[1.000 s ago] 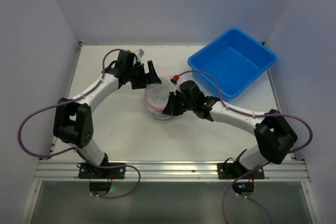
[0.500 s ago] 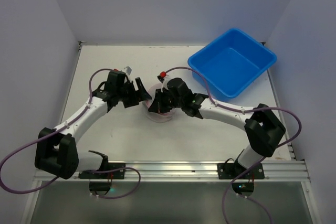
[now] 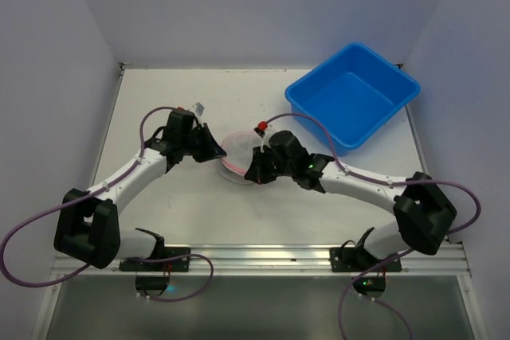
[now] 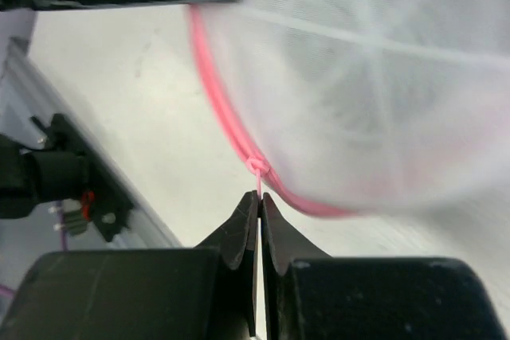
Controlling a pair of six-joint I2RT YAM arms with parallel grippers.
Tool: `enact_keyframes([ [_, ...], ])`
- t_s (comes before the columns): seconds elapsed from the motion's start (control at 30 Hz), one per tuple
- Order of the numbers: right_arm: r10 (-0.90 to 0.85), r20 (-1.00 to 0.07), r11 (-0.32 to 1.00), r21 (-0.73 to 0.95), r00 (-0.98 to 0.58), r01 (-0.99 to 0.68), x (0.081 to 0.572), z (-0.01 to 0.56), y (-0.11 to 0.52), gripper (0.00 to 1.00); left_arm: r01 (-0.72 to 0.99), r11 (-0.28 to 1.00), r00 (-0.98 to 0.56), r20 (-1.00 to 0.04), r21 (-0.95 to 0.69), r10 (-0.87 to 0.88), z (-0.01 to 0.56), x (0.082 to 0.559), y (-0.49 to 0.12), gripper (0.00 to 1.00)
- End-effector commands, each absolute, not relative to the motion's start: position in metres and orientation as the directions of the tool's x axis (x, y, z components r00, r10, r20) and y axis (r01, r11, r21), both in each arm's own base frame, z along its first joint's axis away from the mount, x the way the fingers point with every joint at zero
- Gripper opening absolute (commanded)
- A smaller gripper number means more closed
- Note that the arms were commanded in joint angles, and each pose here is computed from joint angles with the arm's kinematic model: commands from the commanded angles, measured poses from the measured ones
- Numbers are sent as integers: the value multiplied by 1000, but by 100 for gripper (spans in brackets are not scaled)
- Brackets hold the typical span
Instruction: Unzip the laundry bag and remove the bra
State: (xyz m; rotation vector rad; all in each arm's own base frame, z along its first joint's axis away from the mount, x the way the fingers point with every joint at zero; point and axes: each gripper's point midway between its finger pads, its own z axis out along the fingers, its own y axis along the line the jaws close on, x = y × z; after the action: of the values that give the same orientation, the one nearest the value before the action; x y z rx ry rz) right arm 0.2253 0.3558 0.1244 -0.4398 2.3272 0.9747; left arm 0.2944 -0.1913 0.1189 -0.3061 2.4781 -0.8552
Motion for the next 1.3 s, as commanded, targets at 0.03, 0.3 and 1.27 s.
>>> enact_keyframes([
  [0.03,-42,-640,805,433,-767,-406,248,105,273,0,-3,822,-850,-431,-570,-302,116,297,-178,0],
  [0.3,-20,-625,847,404,-781,-345,278,106,237,0,64,827,-859,-452,-559,-239,110,278,-173,1],
  [1.27,100,-664,799,497,-741,-339,314,148,293,79,-21,769,-722,-522,-639,-453,105,301,-157,66],
])
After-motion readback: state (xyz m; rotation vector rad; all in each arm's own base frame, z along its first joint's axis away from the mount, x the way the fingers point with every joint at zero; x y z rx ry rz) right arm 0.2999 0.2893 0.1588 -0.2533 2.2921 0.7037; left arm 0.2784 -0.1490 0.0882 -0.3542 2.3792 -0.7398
